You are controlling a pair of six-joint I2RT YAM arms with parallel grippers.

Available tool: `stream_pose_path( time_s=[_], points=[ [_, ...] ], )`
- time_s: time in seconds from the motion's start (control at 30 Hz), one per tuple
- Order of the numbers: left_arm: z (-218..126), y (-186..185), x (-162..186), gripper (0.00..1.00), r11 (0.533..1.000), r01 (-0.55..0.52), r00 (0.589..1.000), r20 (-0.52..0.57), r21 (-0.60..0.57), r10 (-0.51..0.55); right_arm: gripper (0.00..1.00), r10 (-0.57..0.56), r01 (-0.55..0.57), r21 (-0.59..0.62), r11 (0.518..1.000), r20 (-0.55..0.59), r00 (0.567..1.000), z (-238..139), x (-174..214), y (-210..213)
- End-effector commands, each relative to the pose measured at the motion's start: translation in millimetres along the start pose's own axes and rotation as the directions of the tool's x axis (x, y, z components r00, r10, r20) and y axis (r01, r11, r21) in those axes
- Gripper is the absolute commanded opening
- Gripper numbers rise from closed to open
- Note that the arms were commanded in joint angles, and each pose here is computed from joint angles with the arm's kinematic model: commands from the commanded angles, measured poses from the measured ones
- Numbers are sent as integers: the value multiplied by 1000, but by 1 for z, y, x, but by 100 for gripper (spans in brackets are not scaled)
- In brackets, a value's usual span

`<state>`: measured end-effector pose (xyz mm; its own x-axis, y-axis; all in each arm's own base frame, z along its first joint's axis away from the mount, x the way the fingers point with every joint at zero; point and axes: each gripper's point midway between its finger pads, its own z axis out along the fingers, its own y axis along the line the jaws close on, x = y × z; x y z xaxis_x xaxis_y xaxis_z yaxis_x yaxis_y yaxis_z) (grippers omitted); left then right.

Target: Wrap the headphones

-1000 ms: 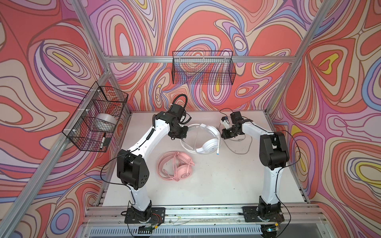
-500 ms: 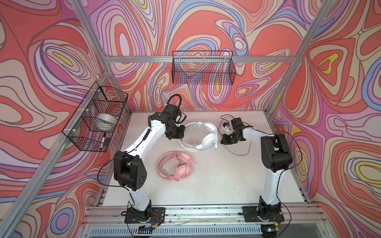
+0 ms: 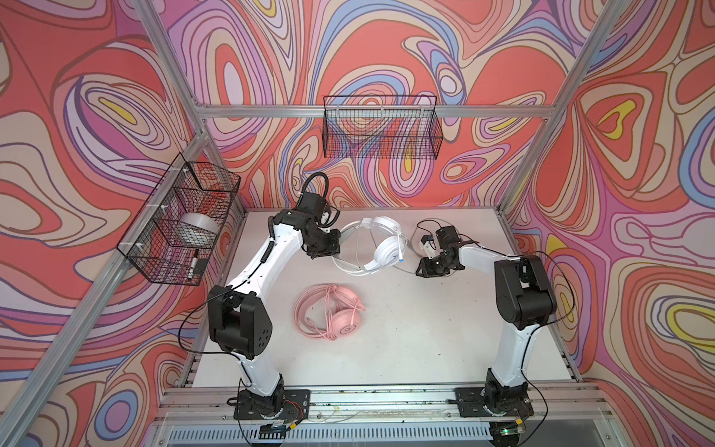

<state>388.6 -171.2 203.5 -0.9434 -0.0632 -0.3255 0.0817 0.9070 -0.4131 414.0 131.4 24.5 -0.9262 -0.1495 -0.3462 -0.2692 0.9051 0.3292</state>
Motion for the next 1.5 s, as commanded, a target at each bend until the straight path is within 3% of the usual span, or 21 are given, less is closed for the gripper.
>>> stream_pose_path(
  time_s=[0.0, 0.23, 0.37, 0.7, 0.8, 0.9, 1.0, 1.03, 1.17, 1.27, 1.47],
  points=[
    [-21, -18, -13, 0, 997, 1, 998, 60, 78, -5, 36, 28, -20, 56, 998, -136, 990, 6, 43, -14],
    [-14, -14, -15, 0, 998, 9, 999, 38, 62, -11, 52, -48, 59, 58, 997, -179, 983, 1, 54, -14],
    [-9, -14, -13, 0, 998, 15, 1000, 23, 64, -16, 59, -118, 148, 131, 980, -211, 970, -9, 51, -27],
    [-5, -14, -14, 0, 997, 25, 1000, 12, 69, -26, 59, -363, 433, 107, 895, -389, 847, -6, 64, -48],
    [-4, -12, -13, 0, 998, 29, 1000, 9, 63, -30, 51, -378, 457, 103, 883, -420, 825, 2, 70, -54],
    [-4, -10, -13, 0, 998, 30, 1000, 3, 48, -31, 37, -397, 476, 89, 875, -431, 810, 8, 79, -52],
    [-2, -6, -13, 0, 999, 33, 999, -3, 25, -33, 6, -446, 491, 46, 870, -355, 822, 4, 81, -32],
    [-1, -3, -13, 0, 999, 35, 999, -7, 14, -35, 0, -460, 492, 35, 870, -302, 835, 0, 77, -23],
    [2, 6, -14, 0, 998, 67, 998, -13, -9, -67, 0, -505, 507, -7, 862, -103, 857, -31, 63, 13],
    [1, 12, -19, 0, 993, 113, 994, 3, -14, -113, 0, -527, 526, -42, 850, -21, 850, -58, 62, 39],
    [7, 20, -28, 0, 984, 171, 985, 21, -47, -171, 0, -657, 650, -116, 751, -34, 754, -81, 98, 97]
  ],
)
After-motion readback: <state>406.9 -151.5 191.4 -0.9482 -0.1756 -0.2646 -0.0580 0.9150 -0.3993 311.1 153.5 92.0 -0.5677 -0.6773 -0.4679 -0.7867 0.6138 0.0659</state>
